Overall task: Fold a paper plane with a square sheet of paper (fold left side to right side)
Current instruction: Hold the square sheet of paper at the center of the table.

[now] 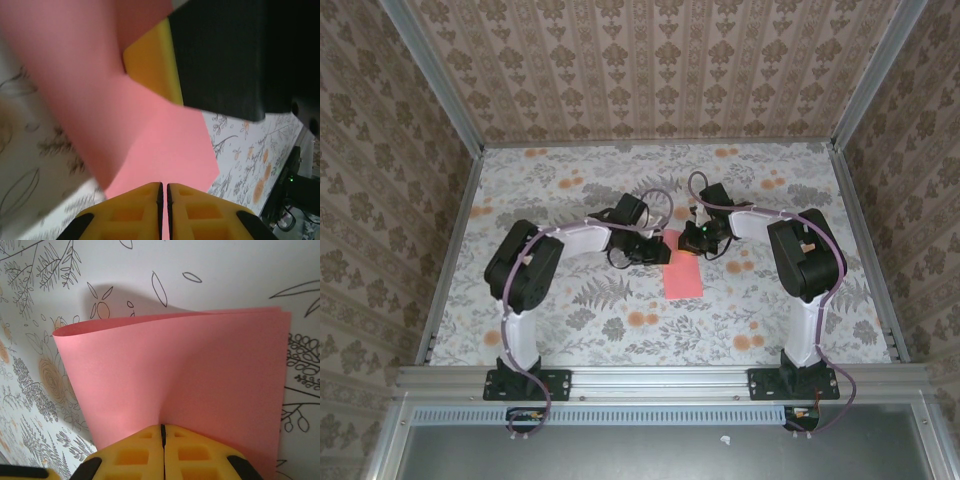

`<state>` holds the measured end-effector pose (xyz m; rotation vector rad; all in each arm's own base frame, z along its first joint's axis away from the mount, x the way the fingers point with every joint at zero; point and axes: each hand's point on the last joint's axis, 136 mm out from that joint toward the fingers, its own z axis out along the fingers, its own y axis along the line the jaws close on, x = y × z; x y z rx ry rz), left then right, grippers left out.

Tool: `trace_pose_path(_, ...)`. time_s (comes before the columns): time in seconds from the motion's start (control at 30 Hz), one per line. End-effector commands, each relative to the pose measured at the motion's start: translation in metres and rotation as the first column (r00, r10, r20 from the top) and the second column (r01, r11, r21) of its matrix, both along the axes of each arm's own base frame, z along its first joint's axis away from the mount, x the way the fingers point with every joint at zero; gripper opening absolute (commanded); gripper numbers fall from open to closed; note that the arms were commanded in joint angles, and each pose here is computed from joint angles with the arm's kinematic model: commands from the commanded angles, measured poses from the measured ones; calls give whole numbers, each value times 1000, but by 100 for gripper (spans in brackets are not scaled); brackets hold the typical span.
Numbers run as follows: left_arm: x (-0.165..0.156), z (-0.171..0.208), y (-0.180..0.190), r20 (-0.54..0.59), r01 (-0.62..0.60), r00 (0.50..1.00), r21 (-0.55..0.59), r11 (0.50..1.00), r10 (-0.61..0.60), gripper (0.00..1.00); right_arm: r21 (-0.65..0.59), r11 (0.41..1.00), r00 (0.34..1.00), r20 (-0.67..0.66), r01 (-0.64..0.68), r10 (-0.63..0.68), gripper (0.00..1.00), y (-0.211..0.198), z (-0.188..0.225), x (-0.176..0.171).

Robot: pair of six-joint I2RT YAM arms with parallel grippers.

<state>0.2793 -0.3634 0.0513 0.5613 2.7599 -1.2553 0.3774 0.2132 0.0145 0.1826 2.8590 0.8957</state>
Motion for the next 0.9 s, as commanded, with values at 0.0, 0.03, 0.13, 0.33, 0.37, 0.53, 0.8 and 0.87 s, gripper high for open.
trace_pose_path(0.0,2,6,-18,15,58,998,-51,997,-57,14,-94,995,998,-50,38,-43,7,-19,-21,-9)
trace_pose_path(0.03,3,2,-19,10,60,998,-42,997,-60,14,-94,995,998,-50,38,-42,7,-19,-21,-10)
trace_pose_path(0.13,2,-9,-19,3,64,998,0,998,-64,14,-92,995,998,-47,36,-41,7,-19,-20,-9)
trace_pose_path(0.33,-3,-33,-13,-21,60,998,82,995,-59,14,-77,996,999,-30,34,-36,8,-16,-15,-6)
trace_pose_path(0.37,-5,-35,-12,-27,59,998,91,994,-57,14,-70,997,999,-18,33,-34,8,-15,-12,-4)
trace_pose_path(0.53,-8,-47,-4,-31,45,999,145,988,-41,14,-12,1000,998,62,21,-20,11,-6,11,9)
trace_pose_path(0.8,-14,-55,0,-42,29,999,174,984,-22,13,-10,999,973,230,33,-30,29,-19,80,8)
trace_pose_path(0.87,-13,-53,-1,-39,28,999,171,985,-21,13,-28,999,977,212,32,-25,26,-26,81,-9)
